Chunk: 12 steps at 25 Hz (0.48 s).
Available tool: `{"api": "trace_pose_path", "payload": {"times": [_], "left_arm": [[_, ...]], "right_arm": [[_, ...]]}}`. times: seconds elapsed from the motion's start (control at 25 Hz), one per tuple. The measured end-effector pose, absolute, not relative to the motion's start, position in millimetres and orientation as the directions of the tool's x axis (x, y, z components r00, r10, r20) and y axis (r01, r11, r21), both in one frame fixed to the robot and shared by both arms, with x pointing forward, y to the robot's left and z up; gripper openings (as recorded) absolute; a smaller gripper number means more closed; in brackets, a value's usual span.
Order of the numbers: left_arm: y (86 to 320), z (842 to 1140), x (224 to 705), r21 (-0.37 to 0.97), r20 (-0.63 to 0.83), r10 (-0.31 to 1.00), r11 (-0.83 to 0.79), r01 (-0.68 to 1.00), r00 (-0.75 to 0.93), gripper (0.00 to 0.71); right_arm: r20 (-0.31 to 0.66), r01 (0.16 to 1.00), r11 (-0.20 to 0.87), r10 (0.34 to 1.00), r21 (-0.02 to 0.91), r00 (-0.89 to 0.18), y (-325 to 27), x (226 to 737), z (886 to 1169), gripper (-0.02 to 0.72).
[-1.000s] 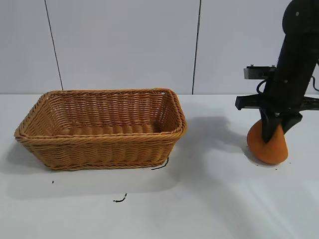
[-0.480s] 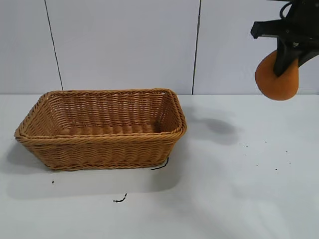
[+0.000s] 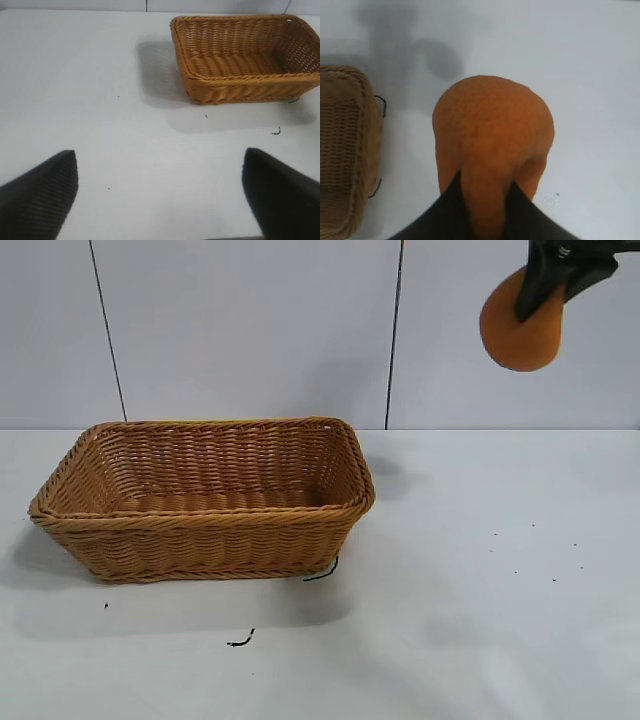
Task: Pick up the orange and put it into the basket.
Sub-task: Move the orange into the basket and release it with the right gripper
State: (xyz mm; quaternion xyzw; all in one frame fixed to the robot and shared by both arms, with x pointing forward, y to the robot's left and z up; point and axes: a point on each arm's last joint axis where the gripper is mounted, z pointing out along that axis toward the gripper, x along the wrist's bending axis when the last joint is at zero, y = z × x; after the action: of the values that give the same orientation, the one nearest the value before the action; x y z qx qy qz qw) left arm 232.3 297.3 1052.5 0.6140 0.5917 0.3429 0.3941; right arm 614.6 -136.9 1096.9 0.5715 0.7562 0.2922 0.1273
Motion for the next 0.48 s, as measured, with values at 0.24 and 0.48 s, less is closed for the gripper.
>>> {"api": "trace_pose_path", "payload": {"times": [0.24, 0.48], "left_arm": [[297, 1053, 232, 0.89, -0.045, 0.997, 0.011, 0.456, 0.065, 0.639], [297, 1053, 232, 0.89, -0.045, 0.997, 0.011, 0.456, 0.065, 0.639]], "right_arm": [[0.154, 0.707, 0.263, 0.871, 0.656, -0.467, -67, 596, 1089, 0.067], [0.152, 0.708, 0.311, 0.848, 0.633, -0.508, -26, 606, 1032, 0.067]]}}
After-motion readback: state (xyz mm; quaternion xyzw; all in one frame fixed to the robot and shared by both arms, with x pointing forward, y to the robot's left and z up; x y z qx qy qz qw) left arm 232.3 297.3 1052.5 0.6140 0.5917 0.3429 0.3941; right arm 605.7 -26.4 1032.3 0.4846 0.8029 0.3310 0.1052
